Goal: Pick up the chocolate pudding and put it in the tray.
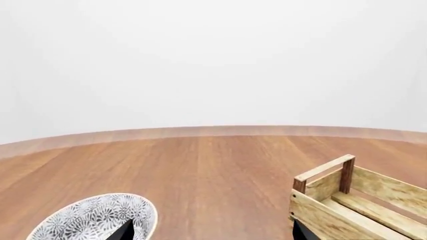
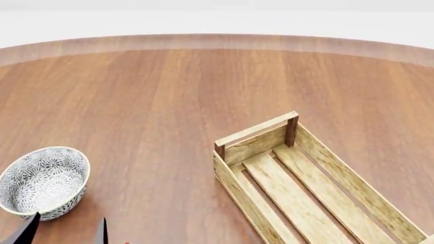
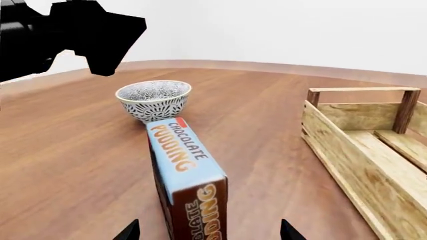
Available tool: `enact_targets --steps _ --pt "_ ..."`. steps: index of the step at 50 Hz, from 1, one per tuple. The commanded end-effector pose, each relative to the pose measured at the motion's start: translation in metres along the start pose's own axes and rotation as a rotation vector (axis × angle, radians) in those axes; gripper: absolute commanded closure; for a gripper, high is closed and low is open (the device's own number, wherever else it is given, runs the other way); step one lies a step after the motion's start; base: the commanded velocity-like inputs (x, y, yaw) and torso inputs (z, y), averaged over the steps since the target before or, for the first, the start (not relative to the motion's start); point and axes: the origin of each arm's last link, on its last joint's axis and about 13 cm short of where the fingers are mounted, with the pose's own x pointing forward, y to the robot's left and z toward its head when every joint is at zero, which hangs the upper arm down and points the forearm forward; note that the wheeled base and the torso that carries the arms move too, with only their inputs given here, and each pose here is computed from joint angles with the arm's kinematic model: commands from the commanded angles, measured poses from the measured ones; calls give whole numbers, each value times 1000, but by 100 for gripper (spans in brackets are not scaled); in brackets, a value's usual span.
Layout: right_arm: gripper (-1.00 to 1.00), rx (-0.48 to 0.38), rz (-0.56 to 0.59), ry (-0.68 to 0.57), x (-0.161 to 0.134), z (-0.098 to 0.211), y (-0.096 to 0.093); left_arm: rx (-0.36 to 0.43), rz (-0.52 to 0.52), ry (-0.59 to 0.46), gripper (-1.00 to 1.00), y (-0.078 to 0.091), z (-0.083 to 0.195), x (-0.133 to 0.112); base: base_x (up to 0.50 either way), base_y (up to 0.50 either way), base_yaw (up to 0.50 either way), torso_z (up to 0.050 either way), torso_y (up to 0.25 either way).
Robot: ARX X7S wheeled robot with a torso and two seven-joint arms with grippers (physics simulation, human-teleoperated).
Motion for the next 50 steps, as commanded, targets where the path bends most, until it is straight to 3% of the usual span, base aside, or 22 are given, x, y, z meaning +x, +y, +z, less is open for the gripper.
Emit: enact_targets --steps 1,27,28,50 --pt "-100 -28 32 59 14 -7 -9 2 -7 -3 -100 -1 0 0 0 0 0 0 0" --pt "-100 -75 72 82 38 -5 -10 4 -21 -4 -100 -4 0 -2 0 0 0 0 0" --pt "-100 -67 96 81 58 -2 -12 2 -28 -11 -100 -5 2 -4 0 0 0 0 0" --pt "-100 -54 103 87 63 -9 -10 4 -32 -12 -100 -7 3 -5 0 0 0 0 0"
